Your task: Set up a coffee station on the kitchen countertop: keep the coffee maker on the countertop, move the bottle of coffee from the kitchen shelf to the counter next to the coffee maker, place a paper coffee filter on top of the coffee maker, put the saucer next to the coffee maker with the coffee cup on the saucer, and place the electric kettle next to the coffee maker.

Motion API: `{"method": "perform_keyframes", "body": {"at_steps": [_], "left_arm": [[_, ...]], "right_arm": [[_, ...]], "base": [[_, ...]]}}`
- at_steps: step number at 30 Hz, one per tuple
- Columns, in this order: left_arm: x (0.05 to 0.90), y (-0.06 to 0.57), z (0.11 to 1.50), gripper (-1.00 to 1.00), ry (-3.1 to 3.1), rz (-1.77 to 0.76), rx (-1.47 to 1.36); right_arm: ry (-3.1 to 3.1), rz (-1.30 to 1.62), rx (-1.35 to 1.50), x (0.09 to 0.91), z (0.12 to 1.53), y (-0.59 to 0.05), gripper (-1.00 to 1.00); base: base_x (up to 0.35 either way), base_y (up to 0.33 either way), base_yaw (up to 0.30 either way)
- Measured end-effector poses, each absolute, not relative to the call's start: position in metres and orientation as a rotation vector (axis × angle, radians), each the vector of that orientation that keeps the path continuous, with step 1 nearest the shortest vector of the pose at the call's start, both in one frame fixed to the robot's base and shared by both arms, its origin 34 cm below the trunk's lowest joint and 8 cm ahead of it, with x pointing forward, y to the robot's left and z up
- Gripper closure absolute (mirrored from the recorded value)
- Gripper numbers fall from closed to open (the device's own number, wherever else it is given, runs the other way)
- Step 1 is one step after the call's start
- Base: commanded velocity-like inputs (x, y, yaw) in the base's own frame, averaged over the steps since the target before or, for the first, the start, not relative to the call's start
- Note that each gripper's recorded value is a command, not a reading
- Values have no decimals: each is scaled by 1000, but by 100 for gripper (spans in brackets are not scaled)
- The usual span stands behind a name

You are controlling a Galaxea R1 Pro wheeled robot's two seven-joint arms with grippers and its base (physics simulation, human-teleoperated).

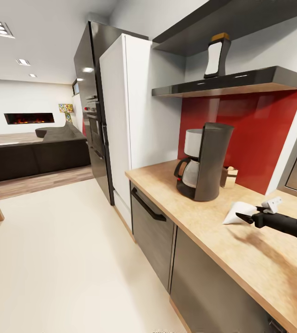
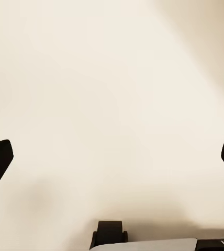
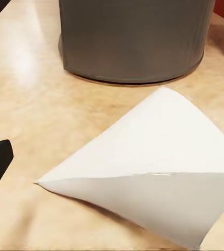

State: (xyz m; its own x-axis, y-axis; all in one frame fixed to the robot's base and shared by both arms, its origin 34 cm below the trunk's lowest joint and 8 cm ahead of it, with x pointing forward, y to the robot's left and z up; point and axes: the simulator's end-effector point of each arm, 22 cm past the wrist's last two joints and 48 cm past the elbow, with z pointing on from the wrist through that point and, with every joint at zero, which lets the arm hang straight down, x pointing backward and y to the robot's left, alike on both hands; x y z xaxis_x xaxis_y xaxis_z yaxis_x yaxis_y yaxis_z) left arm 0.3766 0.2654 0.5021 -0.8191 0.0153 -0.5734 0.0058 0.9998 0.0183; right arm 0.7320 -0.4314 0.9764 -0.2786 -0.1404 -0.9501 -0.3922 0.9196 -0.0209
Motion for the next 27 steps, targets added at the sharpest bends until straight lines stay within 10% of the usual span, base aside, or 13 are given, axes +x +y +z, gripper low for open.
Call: {"method": "perform_keyframes", "body": {"at_steps": [27], "left_arm": [[377, 265, 503, -100, 2529, 21, 15]], "right_arm": [[1845, 391, -511, 717, 975, -399, -100]], "base": [[-34, 0, 0]]}}
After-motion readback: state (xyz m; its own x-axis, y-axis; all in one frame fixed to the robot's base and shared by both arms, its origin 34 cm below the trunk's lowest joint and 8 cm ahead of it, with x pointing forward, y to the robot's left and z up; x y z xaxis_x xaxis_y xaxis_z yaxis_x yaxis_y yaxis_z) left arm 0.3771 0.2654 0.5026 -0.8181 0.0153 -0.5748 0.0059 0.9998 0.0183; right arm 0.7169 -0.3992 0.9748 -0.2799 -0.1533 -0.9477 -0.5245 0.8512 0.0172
